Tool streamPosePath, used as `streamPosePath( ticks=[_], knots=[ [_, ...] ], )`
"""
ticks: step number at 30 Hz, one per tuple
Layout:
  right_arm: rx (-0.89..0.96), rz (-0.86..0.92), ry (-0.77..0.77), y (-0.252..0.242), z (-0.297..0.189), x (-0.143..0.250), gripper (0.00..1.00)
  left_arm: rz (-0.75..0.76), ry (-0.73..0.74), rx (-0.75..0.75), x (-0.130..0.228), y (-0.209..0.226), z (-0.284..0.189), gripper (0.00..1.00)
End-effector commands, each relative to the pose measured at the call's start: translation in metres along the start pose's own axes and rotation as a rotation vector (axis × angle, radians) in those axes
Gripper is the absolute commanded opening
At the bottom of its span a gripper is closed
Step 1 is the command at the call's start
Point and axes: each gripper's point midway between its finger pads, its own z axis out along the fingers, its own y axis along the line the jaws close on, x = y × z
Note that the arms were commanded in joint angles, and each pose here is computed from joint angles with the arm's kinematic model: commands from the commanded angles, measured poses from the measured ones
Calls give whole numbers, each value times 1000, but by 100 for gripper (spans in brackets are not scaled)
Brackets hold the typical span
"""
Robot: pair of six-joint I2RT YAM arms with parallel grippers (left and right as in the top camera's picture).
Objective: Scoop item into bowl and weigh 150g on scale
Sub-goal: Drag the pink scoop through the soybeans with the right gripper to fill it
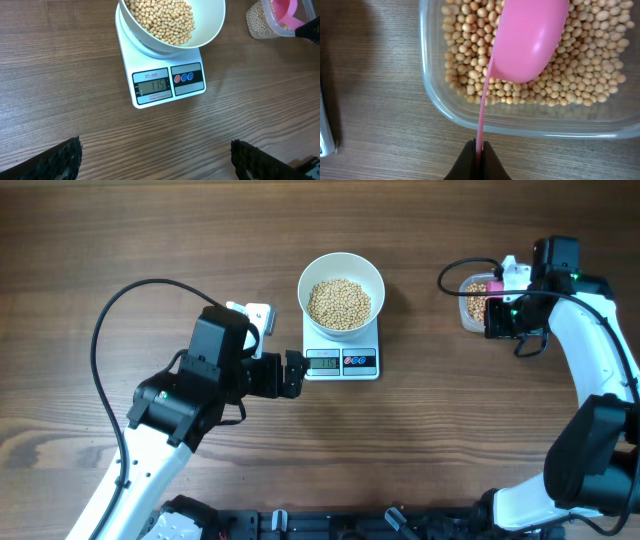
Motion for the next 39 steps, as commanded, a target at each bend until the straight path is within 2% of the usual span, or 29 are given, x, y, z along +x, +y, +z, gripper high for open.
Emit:
streamPosePath(
  ticks=[1, 10, 34, 39],
  knots=[
    [-82, -35, 25, 16, 8, 7, 4, 14, -3, 16, -1, -4, -1, 100],
    [-114, -34, 48, 15, 21, 23, 5, 14, -3, 16, -1, -4, -1, 100],
    [-409, 183, -104, 3, -3, 7, 4, 14, -3, 16, -1, -4, -1, 100],
    [-420, 218, -110, -5, -4, 11, 4, 14, -3, 16, -1, -4, -1, 100]
  ],
)
